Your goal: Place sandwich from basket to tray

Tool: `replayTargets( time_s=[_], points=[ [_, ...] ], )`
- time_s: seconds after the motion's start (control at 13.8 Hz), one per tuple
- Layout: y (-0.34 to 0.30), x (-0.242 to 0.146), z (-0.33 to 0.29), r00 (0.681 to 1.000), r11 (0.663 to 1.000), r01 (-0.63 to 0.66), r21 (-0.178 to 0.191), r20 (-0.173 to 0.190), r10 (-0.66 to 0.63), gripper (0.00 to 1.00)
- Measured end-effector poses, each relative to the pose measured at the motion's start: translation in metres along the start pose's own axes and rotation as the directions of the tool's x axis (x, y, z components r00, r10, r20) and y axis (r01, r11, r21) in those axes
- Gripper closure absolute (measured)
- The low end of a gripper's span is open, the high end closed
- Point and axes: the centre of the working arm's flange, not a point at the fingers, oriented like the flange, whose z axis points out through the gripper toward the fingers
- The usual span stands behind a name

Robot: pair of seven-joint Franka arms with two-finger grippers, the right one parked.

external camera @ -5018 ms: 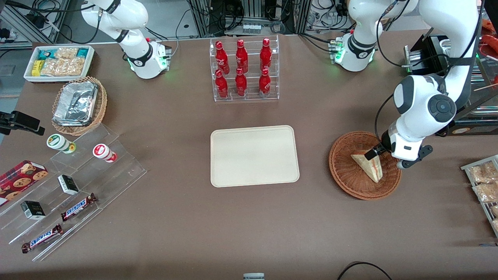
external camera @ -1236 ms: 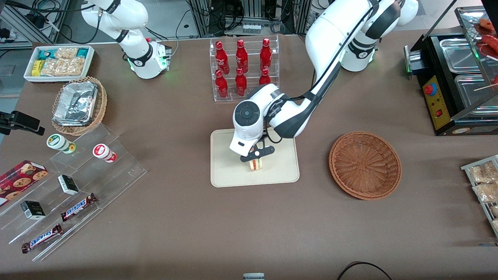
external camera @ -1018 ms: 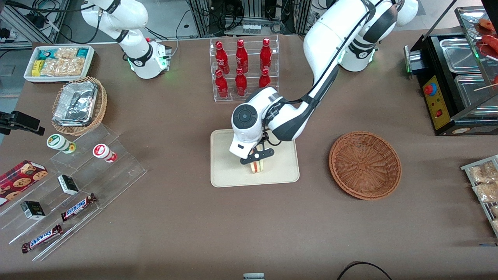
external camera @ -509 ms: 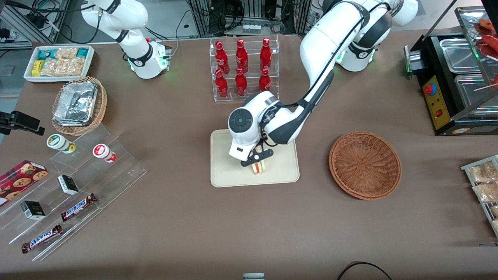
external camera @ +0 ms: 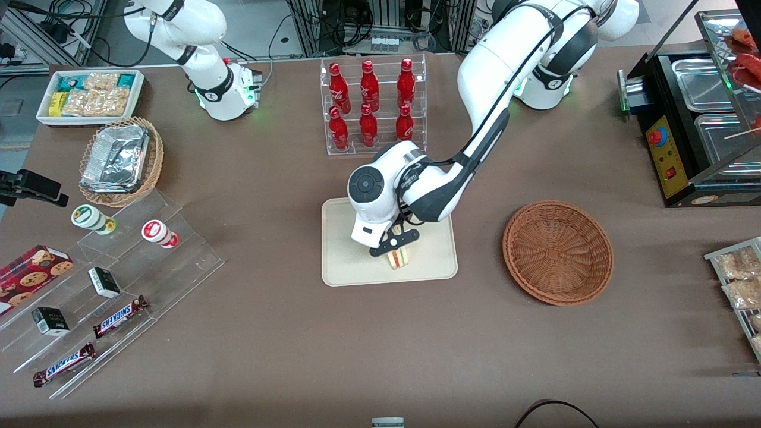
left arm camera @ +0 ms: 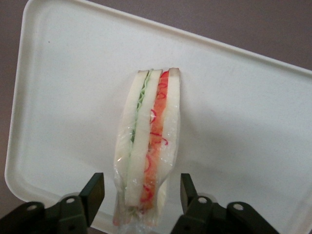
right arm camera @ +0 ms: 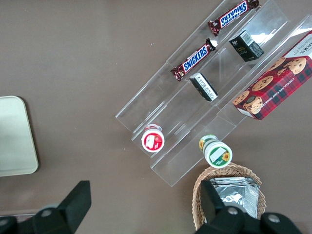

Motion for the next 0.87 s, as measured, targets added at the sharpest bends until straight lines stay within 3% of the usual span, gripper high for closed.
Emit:
replayTargets(
  time_s=[0.15, 0.22, 0.44, 0.65, 0.73, 0.87],
  points=[
    [-0.002, 0.002, -0.032, 1.000, 1.000, 0.005, -0.013, -0.011, -0.005, 0.05],
    [-0.005, 0.000, -0.055, 1.000, 1.000, 0.005, -0.017, -0.017, -0.006, 0.00],
    [-0.022, -0.010, -0.134, 0.999, 0.999, -0.017, -0.045, -0.050, 0.015, 0.00],
    [-0.055, 0.007, -0.180, 0.990, 0.991, -0.135, -0.022, -0.054, 0.133, 0.00],
    [-0.069, 0.024, -0.184, 0.984, 0.985, -0.171, -0.008, -0.044, 0.171, 0.00],
    [-0.107, 0.071, -0.186, 0.969, 0.969, -0.248, -0.007, 0.011, 0.248, 0.00]
  ],
)
